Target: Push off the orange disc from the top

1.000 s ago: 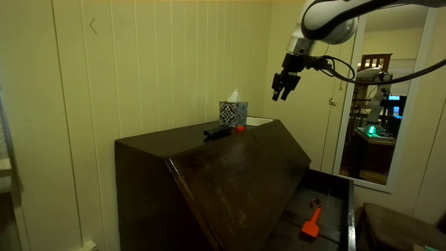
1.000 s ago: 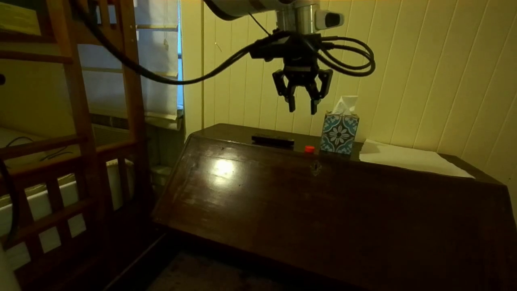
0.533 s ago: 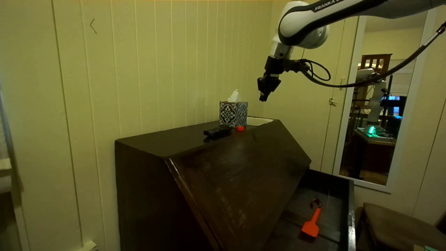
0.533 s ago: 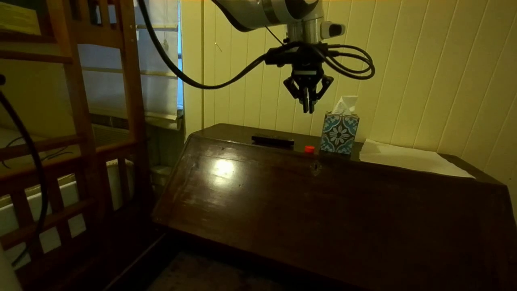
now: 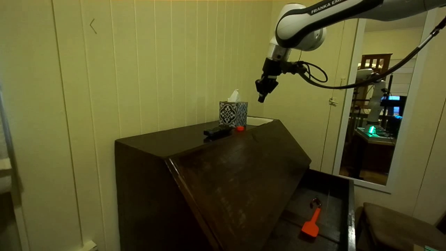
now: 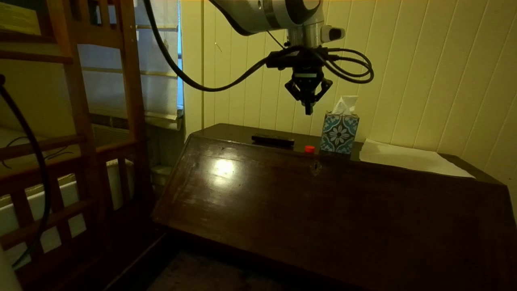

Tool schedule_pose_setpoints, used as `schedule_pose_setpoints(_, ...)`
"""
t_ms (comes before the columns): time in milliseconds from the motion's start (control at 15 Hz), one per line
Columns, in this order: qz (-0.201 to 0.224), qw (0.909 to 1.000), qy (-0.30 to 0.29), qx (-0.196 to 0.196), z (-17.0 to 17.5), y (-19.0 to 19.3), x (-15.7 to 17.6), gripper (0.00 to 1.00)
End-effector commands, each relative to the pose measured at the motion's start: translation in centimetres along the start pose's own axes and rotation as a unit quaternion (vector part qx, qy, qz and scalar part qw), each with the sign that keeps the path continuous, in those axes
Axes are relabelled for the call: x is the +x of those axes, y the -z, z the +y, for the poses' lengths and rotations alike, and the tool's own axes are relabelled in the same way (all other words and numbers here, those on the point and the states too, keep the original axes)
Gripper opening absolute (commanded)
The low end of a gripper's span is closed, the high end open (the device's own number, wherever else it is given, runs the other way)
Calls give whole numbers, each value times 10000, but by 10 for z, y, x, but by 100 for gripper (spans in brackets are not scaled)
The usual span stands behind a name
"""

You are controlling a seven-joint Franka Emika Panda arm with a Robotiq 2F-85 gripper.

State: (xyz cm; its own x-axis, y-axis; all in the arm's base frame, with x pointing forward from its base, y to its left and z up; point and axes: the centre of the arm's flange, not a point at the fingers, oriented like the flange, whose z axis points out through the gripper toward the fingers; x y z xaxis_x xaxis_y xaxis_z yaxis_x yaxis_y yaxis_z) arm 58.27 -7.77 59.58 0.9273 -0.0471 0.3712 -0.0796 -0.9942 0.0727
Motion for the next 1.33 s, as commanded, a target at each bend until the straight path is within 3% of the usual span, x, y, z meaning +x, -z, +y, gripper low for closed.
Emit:
schedule_pose_setpoints(0, 188, 9997, 145, 73, -12, -25, 25, 0)
schedule_pose_setpoints(667, 845, 9958, 306, 192, -31, -84, 57, 0)
schedule_pose_setpoints(1267, 882, 9947, 499, 159, -33, -134, 50, 0)
